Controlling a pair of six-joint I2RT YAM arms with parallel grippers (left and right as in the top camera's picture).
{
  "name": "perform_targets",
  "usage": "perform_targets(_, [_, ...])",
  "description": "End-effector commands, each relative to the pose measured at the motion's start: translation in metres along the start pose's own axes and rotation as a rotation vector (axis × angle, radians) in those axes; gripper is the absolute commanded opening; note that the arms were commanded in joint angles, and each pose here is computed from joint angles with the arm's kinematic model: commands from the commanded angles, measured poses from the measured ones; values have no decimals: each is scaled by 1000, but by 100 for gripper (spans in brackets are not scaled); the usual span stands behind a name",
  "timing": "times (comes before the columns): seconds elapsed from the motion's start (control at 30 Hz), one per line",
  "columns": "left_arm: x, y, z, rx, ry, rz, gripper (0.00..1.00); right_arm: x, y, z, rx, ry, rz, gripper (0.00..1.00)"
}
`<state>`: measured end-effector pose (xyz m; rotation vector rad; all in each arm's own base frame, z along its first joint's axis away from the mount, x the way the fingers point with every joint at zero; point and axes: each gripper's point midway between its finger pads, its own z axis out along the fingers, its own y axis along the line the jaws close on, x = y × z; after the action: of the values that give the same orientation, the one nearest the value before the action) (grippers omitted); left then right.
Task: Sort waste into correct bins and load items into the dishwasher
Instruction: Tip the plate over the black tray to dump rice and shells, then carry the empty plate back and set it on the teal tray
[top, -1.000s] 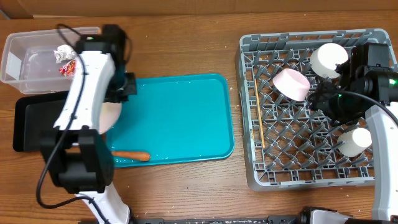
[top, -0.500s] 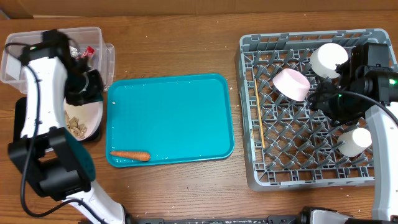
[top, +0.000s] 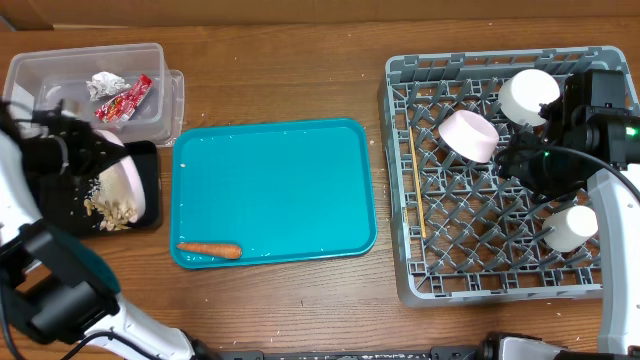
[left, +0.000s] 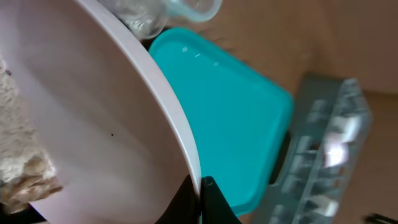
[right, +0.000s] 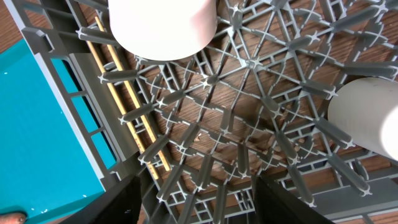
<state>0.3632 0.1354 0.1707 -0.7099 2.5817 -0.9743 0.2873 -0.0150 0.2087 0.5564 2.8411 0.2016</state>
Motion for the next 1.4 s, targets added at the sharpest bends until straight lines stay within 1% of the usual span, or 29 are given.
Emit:
perform_targets(0.0, [-15, -33, -38, 240, -131, 52, 4, 0, 1, 1, -6, 4, -8, 61])
perform_targets(0.17, [-22, -32, -70, 379, -225, 35, 4, 0, 1, 1, -6, 3, -8, 61])
perform_targets(0.23, [-21, -30, -81, 411, -254, 31, 4, 0, 1, 1, -6, 2, -8, 61])
perform_targets(0.93, [-20, -29, -84, 422, -263, 44, 4, 0, 1, 1, -6, 3, -7, 61])
perform_targets(1.03, [-15, -32, -82, 429, -243, 30, 4, 0, 1, 1, -6, 2, -8, 61])
perform_targets(1.13, [-7, -43, -75, 437, -208, 59, 4, 0, 1, 1, -6, 2, -8, 61])
perform_targets(1.27, [10, -78, -56, 441, -125, 146, 4, 0, 1, 1, -6, 2, -8, 60])
perform_targets(1.37, [31, -109, -32, 398, -26, 246, 4, 0, 1, 1, -6, 2, -8, 60])
